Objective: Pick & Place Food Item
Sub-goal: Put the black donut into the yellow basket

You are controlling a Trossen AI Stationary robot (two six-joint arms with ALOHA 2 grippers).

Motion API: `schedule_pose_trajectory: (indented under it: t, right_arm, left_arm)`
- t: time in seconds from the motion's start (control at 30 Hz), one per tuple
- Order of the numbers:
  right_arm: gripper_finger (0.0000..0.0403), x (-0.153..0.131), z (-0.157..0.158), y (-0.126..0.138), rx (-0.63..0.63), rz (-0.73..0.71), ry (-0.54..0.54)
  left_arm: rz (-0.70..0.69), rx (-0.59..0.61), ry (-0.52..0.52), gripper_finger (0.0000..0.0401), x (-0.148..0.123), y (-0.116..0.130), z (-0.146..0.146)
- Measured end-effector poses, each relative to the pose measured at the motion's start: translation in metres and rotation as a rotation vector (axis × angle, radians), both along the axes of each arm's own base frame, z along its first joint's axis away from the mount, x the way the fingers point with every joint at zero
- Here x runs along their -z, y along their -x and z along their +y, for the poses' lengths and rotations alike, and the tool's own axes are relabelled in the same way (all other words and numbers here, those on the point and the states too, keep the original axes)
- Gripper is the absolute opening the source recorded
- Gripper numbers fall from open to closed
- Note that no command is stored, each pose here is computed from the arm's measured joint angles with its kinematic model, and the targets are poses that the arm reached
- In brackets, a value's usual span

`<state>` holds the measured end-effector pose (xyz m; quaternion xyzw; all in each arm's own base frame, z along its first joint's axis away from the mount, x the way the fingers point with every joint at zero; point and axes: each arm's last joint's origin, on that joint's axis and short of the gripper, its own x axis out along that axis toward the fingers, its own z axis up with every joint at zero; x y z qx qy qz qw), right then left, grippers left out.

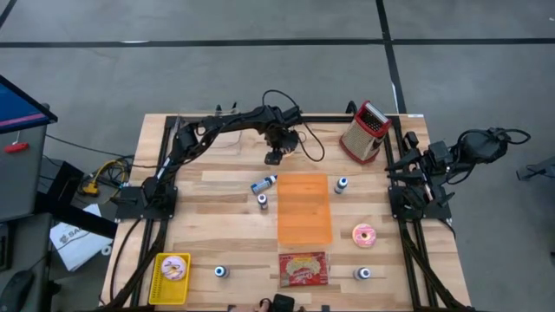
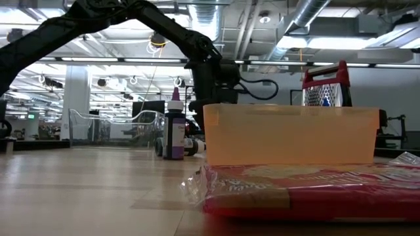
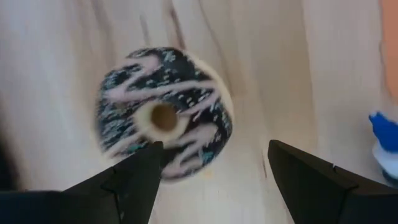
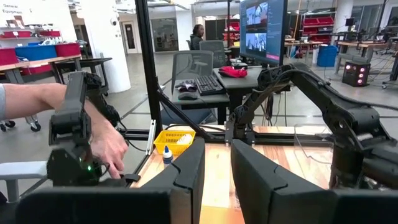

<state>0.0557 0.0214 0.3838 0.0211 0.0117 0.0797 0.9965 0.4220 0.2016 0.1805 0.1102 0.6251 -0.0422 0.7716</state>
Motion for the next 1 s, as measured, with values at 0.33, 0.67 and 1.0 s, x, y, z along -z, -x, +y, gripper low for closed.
schedule_pose_trajectory:
  t: [0.33, 0.67, 1.0]
  right_arm:
    - [0.0073, 0.000, -0.002, -0.001, 0.084, 0.001, 0.020]
    - [0.0073, 0.011, 0.004, -0.042, 0.306, 0.154, 0.110]
    - [0.0073, 0.047, -0.048, -0.135, 0.346, 0.461, 0.026]
  left_arm:
    - [-0.335, -0.121, -0.121, 0.0285, -0.159, 0.057, -0.026]
    - [-0.792, -0.159, -0.103, 0.0285, -0.270, 0.159, -0.111]
    - [-1.010, -0.128, -0.120, 0.0285, -0.259, 0.210, -0.170]
